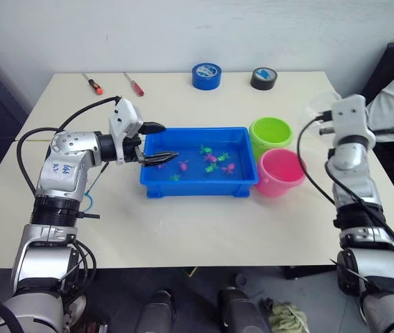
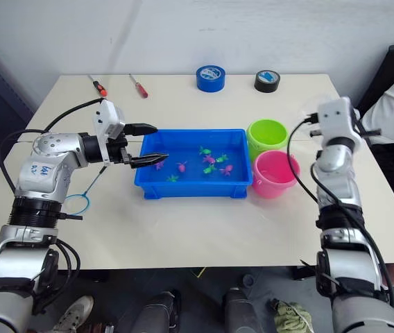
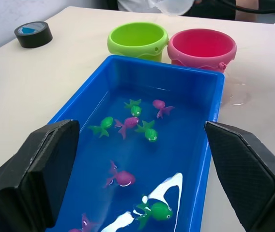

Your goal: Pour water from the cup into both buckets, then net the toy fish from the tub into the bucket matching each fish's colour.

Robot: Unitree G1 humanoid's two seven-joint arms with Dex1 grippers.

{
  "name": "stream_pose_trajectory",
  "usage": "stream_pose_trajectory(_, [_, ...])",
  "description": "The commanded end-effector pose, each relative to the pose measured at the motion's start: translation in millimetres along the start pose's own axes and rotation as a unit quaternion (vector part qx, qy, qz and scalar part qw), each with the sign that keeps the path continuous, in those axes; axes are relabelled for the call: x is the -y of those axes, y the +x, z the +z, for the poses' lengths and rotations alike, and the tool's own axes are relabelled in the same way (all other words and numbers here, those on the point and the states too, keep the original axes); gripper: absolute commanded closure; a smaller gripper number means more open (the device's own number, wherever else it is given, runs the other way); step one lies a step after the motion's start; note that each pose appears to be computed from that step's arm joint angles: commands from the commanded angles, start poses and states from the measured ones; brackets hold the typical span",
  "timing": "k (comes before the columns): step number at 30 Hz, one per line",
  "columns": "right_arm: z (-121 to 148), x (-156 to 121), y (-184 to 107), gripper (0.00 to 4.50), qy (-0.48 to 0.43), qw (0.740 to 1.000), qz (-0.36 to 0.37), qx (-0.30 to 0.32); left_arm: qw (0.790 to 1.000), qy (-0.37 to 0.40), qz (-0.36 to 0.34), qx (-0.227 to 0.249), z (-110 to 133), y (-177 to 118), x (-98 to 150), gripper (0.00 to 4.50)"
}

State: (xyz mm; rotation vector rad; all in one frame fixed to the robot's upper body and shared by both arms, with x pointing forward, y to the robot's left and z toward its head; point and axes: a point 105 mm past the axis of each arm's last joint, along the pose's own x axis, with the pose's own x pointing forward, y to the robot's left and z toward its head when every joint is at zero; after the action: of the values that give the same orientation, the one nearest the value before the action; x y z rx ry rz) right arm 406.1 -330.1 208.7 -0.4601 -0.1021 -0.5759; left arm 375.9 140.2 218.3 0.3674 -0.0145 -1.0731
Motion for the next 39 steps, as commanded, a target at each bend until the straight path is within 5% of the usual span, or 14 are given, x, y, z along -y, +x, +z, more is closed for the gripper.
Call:
stream_pose_trajectory(1, [-16,24,-13,4.45,0.124,0.991,-0.018,-0.043,0.999,0.003,-0.02,0.028,17,3,3,0.0])
stream_pose_trajectory(7, [-57,16,-41,4.45,0.239,0.964,-0.031,-0.116,0.997,-0.024,-0.061,0.041,21,4,16,0.0])
stream_pose_trajectory(15, [-76,-10,-49,4.45,0.295,0.944,-0.034,-0.144,0.991,-0.026,-0.132,0.018,12,-5,45,0.0])
stream_pose_trajectory(28, [-85,-13,-54,4.45,0.241,0.96,-0.021,-0.145,0.991,-0.018,-0.131,0.011,6,-3,47,0.0])
stream_pose_trajectory(31, [-87,-8,-58,3.49,0.228,0.963,-0.02,-0.145,0.991,-0.017,-0.129,0.011,6,-2,46,0.0])
stream_pose_trajectory(39, [-95,12,-80,0.05,0.165,0.974,0.011,-0.156,0.991,-0.017,-0.129,0.008,5,-1,44,0.0])
